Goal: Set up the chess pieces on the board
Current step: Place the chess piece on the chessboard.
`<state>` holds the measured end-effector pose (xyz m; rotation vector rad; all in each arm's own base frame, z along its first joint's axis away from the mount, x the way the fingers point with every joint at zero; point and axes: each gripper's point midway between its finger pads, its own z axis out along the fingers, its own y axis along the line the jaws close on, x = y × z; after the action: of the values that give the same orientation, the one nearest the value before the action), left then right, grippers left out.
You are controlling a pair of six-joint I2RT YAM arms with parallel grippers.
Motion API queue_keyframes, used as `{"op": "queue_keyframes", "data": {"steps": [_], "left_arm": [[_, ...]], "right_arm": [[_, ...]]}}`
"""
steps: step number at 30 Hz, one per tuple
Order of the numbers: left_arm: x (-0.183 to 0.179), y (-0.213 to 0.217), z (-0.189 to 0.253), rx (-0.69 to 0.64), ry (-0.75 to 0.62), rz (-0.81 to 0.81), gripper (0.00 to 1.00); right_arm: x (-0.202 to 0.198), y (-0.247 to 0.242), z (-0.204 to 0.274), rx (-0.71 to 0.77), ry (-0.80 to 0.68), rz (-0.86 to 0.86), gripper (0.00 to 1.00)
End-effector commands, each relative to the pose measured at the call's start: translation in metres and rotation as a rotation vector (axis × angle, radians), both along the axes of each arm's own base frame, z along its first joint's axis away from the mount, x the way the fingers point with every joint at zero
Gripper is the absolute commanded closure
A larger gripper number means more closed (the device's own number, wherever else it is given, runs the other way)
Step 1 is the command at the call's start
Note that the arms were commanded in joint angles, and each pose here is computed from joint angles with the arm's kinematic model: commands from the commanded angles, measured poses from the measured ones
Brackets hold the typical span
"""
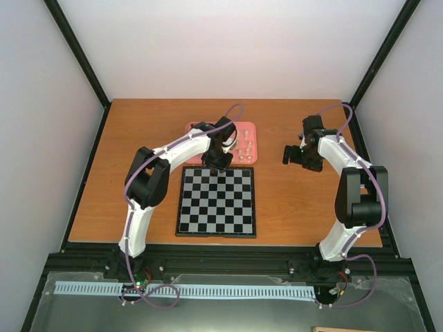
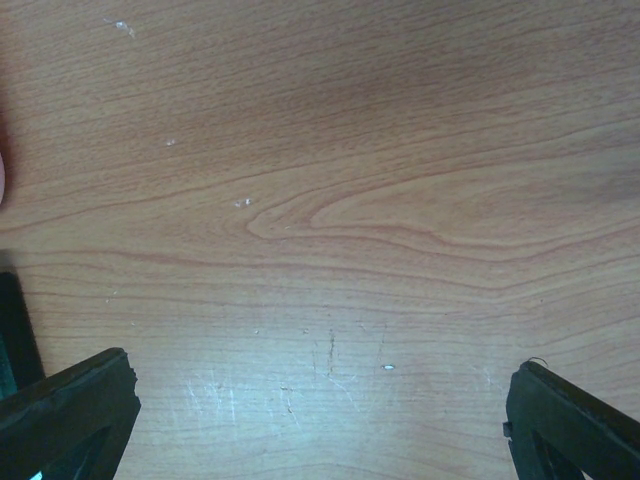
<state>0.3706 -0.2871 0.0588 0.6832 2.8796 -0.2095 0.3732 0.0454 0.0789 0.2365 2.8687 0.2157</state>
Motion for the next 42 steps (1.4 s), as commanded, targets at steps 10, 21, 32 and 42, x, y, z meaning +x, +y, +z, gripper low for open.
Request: {"op": "queue_keyframes", "data": {"steps": [10, 21, 32, 42], "left_arm": [[0.004, -0.013, 0.002, -0.024, -0.004, -0.023, 0.52], [0.008, -0.016, 0.007, -0.034, -0.014, -0.021, 0.50], [0.014, -0.023, 0.024, -0.062, -0.038, -0.020, 0.45], [0.027, -0.024, 0.050, -0.060, -0.107, -0.015, 0.20]], "right_arm": [[0.003, 0.003, 0.008, 0.008, -0.031, 0.002, 0.00], [0.010, 0.004, 0.009, 0.012, -0.035, 0.007, 0.00], [0.012, 0.004, 0.010, 0.012, -0.035, 0.011, 0.00], [0.011, 0.004, 0.009, 0.010, -0.034, 0.011, 0.00]]}}
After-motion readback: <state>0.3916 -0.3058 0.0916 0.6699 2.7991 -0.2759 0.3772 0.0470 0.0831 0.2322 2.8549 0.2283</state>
